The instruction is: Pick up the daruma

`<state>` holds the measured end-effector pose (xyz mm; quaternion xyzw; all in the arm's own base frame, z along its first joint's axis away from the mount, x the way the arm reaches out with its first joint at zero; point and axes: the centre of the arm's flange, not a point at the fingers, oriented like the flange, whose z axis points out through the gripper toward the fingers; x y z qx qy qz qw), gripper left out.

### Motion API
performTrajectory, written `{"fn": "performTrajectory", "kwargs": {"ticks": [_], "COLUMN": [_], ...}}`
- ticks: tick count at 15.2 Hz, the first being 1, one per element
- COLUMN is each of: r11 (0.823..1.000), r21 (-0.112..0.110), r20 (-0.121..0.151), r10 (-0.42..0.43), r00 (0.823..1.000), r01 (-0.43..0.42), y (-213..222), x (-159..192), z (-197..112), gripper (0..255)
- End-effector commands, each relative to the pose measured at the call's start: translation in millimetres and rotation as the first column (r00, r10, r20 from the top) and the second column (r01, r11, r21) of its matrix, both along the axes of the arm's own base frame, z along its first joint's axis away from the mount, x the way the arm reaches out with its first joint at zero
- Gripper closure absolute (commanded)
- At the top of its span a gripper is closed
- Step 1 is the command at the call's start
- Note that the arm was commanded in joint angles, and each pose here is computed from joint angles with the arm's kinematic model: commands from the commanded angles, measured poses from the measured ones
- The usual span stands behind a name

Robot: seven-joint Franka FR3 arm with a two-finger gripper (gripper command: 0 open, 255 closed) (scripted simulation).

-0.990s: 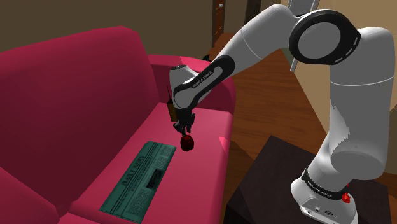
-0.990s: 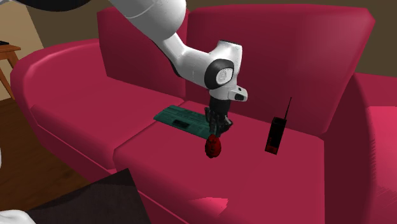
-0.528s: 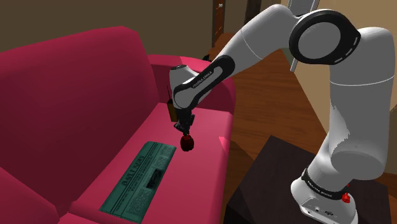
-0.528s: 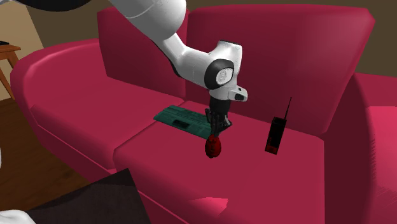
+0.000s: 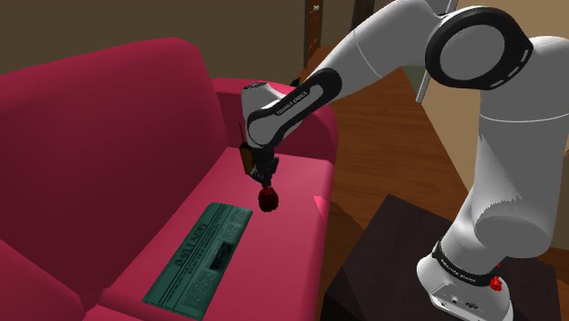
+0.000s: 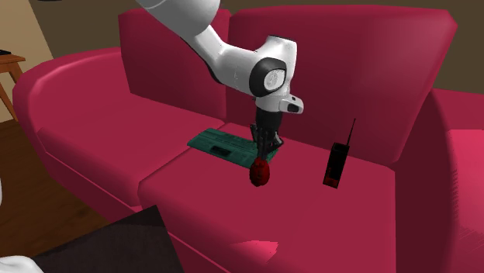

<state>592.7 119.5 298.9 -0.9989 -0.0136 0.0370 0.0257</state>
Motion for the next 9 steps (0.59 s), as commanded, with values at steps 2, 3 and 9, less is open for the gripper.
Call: {"fn": "performTrajectory", "kwargs": {"ticks": [2,3,9], "r11": [1.000,1.000,1.000], "r21": [0.000,0.000,0.000], "r20": [0.000,0.000,0.000], "r10": [0.000,0.000,0.000], "r00": [1.000,1.000,1.000], "r01": [0.000,0.000,0.000], "y": [0,0,0], "x": [0,0,0], "z": [17,22,49], "gripper": [255,255,255]}}
